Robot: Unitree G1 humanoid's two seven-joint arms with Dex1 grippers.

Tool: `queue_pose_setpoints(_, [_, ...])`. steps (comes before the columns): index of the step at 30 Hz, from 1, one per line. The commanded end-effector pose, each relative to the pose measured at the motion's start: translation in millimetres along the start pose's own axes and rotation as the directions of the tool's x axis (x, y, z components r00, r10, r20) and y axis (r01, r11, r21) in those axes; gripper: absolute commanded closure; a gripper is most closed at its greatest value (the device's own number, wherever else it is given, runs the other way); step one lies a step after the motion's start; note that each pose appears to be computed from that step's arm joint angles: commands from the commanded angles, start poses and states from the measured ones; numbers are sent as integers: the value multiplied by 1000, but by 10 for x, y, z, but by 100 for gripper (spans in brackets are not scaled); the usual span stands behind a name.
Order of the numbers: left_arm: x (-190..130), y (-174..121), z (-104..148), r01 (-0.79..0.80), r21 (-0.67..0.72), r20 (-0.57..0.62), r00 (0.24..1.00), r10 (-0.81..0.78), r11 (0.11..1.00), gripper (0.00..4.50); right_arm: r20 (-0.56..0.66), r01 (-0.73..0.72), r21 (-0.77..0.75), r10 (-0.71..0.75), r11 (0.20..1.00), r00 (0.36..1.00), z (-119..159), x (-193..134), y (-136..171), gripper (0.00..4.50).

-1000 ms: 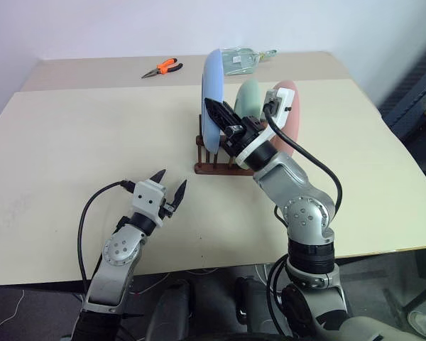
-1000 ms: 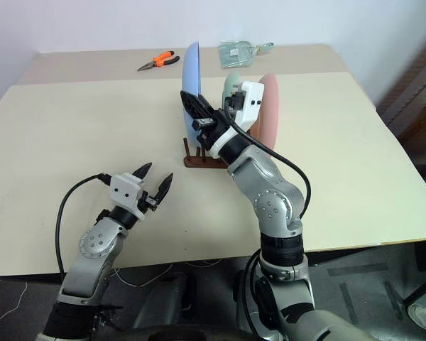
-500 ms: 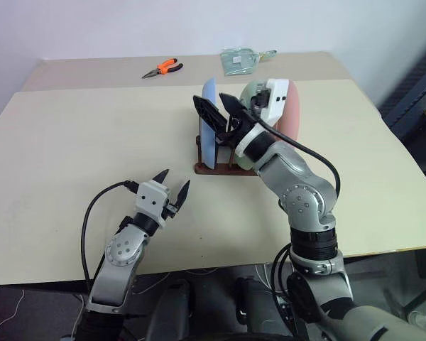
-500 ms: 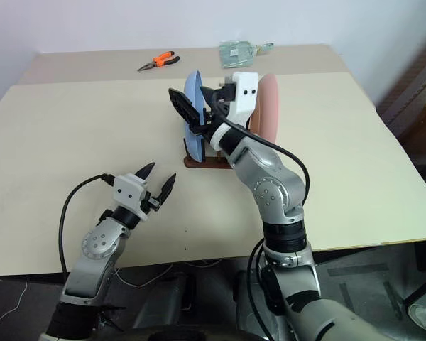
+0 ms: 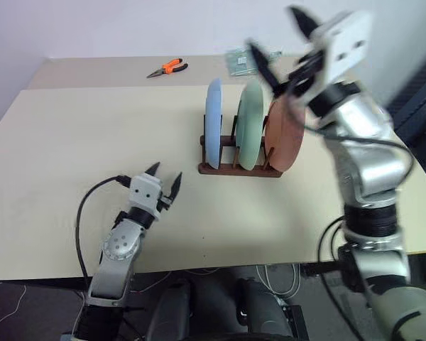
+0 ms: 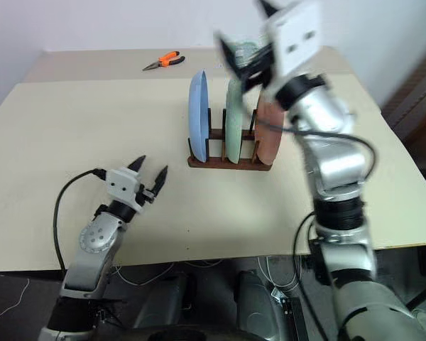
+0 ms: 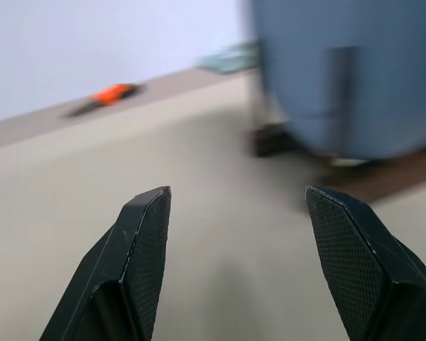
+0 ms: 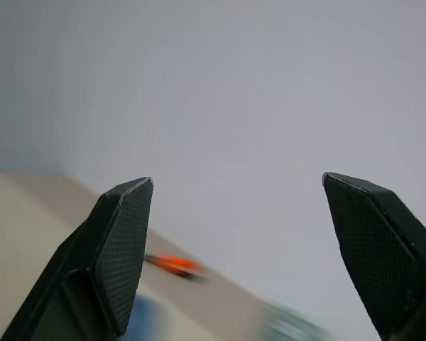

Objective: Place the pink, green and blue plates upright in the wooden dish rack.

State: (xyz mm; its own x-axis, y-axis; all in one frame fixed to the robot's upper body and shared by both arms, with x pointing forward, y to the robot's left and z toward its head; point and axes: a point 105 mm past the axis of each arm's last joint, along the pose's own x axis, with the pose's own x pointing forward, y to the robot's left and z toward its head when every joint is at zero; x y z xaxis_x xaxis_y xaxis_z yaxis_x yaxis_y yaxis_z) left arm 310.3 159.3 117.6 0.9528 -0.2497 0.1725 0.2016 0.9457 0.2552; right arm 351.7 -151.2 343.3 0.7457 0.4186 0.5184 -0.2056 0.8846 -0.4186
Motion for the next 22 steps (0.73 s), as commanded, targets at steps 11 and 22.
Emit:
queue_pose_setpoints(11, [-26, 359, -111, -116, 59, -47, 992, 119, 991, 139, -569, 104, 47, -59, 994, 820, -1549, -1376, -303, 61])
queue_pose_setpoints(22, [-81, 398, -194, -114, 68, -102, 987, 120, 991, 139, -601, 128, 100, -42, 987, 798, -1805, -1425, -108, 61])
